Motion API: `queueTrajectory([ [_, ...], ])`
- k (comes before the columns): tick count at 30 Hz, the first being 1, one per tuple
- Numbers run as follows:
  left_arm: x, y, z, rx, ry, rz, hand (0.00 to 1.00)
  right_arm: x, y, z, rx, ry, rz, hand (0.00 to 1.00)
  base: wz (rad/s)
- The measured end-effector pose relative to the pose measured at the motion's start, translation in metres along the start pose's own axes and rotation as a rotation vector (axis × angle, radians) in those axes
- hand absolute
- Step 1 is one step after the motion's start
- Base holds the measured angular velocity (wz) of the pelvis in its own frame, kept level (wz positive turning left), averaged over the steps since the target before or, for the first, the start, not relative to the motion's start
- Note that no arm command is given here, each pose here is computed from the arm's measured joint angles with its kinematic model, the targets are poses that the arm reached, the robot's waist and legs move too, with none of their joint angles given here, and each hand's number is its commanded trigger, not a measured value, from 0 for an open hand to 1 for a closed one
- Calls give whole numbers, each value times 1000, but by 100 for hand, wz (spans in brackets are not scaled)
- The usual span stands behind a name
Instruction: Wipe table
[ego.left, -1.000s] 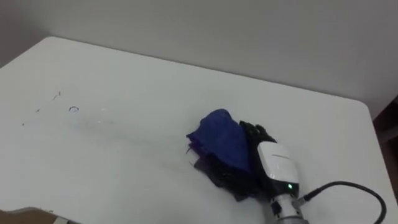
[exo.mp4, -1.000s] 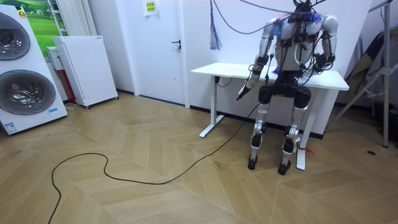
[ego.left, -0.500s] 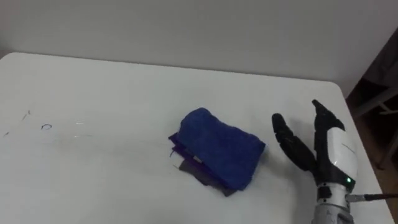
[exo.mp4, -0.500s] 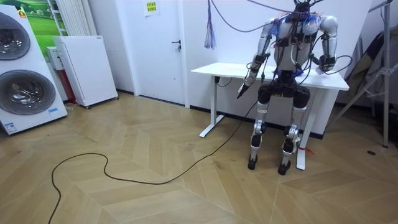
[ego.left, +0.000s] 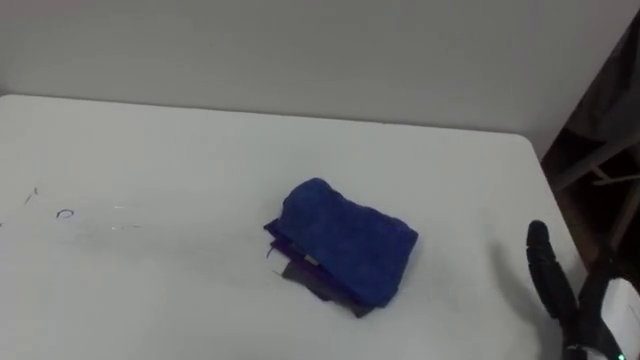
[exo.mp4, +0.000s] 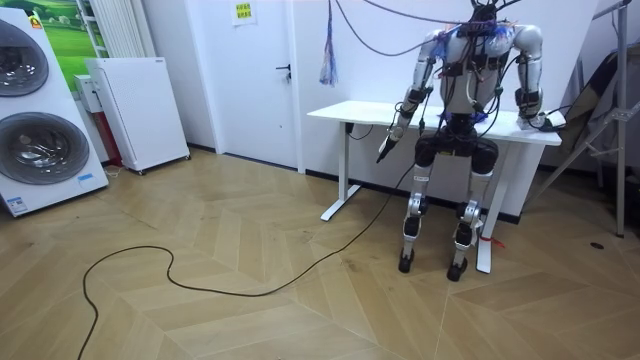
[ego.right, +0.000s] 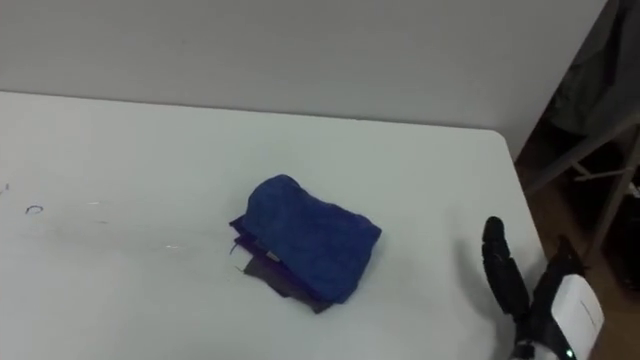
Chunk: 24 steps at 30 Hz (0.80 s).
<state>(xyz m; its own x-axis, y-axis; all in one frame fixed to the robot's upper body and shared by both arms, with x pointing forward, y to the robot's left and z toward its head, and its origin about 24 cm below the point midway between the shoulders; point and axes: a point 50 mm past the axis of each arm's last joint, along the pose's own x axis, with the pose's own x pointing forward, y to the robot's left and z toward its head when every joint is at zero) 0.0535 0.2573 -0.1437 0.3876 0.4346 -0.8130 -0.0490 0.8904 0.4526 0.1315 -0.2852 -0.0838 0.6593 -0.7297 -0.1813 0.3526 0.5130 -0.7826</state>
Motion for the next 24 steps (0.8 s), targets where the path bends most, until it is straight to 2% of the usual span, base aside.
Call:
queueTrajectory([
  [8, 1, 13, -4, 1, 14, 54, 0, 1, -13, -27, 52, 174, -122, 0, 5],
  [14, 0, 24, -11, -23, 42, 89, 0, 10, -38, -49, 279, 428, -307, 0, 4],
  [19, -2, 30, -22, -50, 82, 114, 0, -8, -62, -92, 356, 717, -522, 0, -11],
  [24, -1, 31, -18, -71, 74, 114, 0, -21, -77, -109, 409, 855, -707, 0, -35],
])
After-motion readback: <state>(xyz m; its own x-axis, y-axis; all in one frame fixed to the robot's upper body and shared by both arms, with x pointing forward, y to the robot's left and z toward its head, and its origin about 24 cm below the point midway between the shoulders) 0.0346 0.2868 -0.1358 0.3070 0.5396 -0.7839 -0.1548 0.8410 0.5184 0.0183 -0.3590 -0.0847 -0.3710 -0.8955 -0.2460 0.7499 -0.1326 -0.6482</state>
